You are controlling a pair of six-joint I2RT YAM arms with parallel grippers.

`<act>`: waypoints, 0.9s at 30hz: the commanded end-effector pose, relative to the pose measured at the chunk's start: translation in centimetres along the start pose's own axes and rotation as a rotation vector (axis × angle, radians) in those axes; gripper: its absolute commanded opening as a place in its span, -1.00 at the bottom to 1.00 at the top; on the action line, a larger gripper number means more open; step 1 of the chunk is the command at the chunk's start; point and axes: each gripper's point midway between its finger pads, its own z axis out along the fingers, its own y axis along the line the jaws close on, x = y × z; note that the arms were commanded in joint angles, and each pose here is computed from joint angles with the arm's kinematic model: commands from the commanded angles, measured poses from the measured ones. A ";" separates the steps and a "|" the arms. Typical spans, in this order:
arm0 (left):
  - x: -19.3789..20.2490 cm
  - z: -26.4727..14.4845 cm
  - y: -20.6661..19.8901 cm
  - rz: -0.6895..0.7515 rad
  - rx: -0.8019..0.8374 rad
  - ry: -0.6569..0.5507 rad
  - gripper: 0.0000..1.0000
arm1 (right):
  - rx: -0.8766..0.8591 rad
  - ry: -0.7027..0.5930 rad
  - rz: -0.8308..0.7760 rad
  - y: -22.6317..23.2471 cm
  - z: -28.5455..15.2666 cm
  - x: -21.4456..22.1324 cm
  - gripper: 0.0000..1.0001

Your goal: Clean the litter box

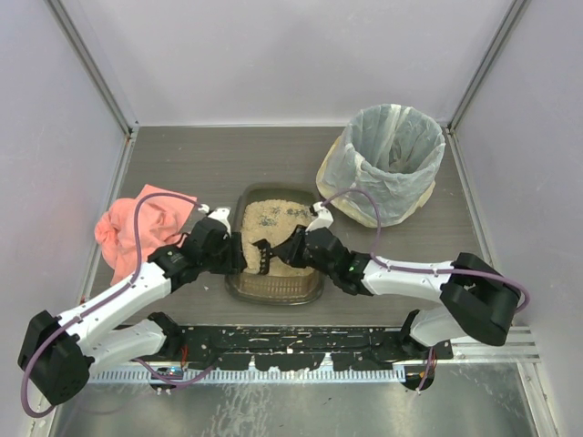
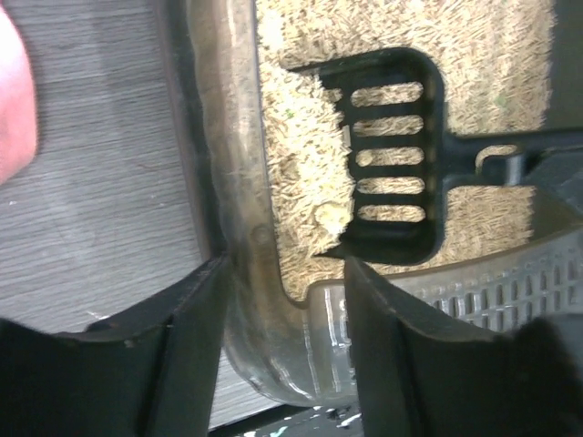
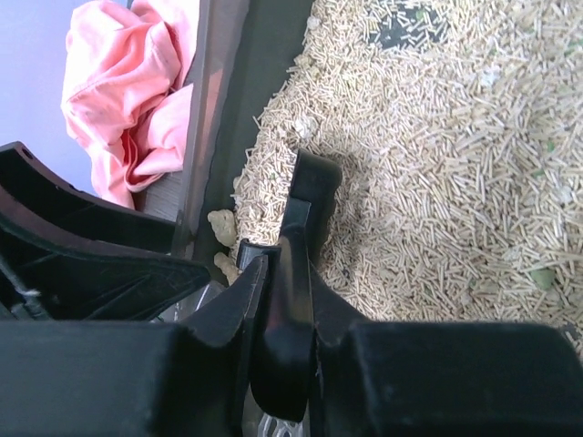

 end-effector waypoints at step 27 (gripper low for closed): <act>-6.9 -6.1 -1.1 0.018 0.003 -0.257 0.95 | -0.106 -0.201 0.241 -1.1 -5.8 -2.3 -0.99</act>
